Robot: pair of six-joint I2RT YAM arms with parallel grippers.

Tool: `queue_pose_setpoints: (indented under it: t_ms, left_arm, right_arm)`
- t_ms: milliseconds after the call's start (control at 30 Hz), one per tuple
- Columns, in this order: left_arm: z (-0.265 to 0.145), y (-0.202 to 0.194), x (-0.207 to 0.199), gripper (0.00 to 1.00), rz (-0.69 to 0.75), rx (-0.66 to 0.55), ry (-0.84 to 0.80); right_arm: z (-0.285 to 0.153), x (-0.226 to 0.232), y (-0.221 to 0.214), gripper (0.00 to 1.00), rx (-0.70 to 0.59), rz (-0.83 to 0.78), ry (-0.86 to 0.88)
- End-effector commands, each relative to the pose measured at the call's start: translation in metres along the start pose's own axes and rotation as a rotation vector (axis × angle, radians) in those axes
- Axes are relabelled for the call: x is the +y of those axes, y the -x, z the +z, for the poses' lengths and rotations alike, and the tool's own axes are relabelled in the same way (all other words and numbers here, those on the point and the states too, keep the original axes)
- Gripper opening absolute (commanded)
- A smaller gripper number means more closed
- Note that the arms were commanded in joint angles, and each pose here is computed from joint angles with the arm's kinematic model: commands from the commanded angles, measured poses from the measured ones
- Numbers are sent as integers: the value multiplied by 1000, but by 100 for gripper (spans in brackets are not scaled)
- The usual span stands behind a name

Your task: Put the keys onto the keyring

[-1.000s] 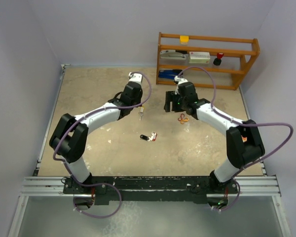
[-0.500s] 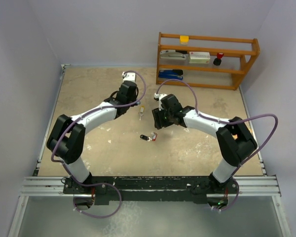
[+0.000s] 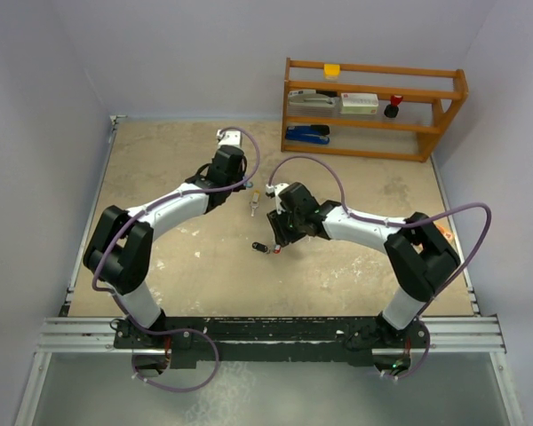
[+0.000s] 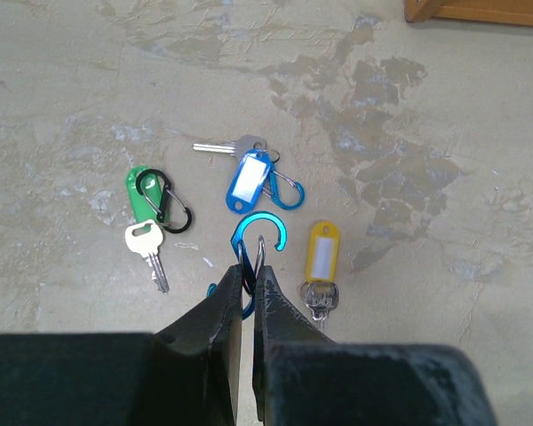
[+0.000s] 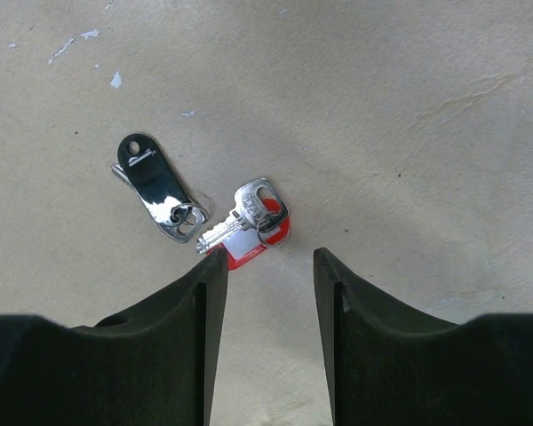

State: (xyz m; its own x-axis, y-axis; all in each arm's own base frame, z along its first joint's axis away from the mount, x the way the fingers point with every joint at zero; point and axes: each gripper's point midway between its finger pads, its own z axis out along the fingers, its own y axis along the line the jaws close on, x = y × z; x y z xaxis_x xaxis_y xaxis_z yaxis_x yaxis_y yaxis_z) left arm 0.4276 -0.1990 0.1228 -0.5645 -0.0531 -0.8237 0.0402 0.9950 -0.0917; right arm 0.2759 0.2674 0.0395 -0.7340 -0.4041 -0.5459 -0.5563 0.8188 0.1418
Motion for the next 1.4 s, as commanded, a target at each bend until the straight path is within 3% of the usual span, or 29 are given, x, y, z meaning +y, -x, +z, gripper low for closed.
queue_pose_setpoints:
  t_ms: [0,800,1367]
  left_arm:
    - [-6,16,0,0,-37,-47,-20]
    - [-2,13,4,0,-42,-42,-23]
    - [-4,15,3,0,-48,-43,-33]
  right_arm:
    - [5,4,1,45,-3,-32,3]
    - [17,3,3,25,7,-55,-11]
    - [-7,-2,45,0,-178,-48,-62]
